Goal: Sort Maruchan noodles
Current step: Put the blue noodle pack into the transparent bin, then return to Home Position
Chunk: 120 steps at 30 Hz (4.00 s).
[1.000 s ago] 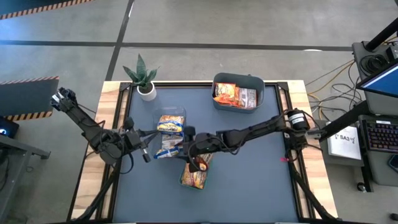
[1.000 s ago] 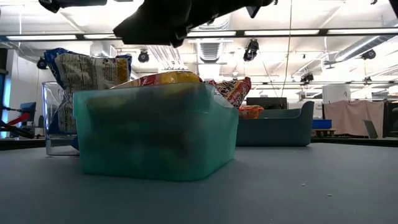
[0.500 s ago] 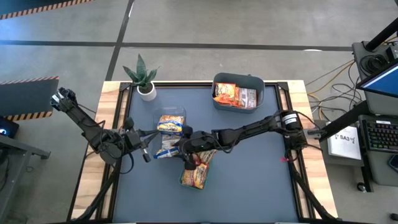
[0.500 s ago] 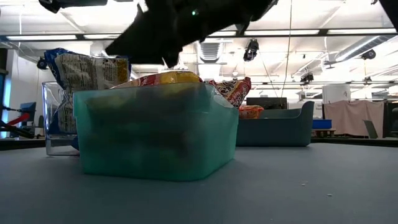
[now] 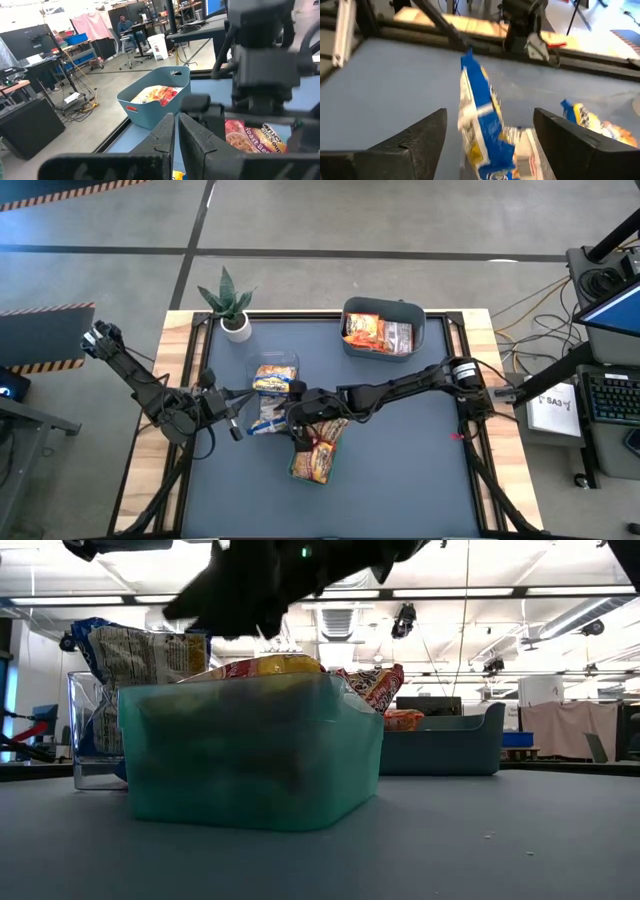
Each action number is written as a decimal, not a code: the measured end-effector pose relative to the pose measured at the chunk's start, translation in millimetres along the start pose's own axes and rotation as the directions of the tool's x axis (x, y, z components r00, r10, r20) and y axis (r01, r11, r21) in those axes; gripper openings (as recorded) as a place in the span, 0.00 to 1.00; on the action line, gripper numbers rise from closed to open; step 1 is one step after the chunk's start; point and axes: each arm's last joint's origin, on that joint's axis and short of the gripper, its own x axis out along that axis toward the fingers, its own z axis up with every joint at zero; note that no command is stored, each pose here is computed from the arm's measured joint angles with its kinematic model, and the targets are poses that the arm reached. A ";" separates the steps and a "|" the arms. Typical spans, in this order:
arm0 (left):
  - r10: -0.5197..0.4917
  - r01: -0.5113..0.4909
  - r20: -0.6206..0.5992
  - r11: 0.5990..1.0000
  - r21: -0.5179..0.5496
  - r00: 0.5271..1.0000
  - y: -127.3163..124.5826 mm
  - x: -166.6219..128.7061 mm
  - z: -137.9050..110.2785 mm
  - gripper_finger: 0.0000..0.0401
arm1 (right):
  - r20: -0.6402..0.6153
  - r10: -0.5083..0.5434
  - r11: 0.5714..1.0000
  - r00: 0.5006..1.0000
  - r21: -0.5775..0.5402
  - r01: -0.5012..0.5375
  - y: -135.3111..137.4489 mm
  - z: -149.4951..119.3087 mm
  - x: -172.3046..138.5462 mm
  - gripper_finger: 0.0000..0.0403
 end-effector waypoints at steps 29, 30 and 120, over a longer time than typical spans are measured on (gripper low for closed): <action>0.000 0.000 0.000 1.000 0.001 1.000 -0.1 0.0 -0.1 0.02 | -0.033 -0.002 0.998 0.999 0.067 0.004 -5.1 -14.2 12.5 0.22; -0.001 0.001 0.000 1.000 0.001 1.000 -0.1 0.0 -0.1 0.02 | -0.029 -0.004 0.996 1.000 0.088 0.006 -6.1 -12.9 11.5 0.22; -0.357 0.357 -0.002 0.934 -0.007 0.934 28.0 32.7 -39.6 0.00 | 0.305 -0.192 0.981 0.933 0.070 0.179 -11.9 -119.4 -243.7 0.58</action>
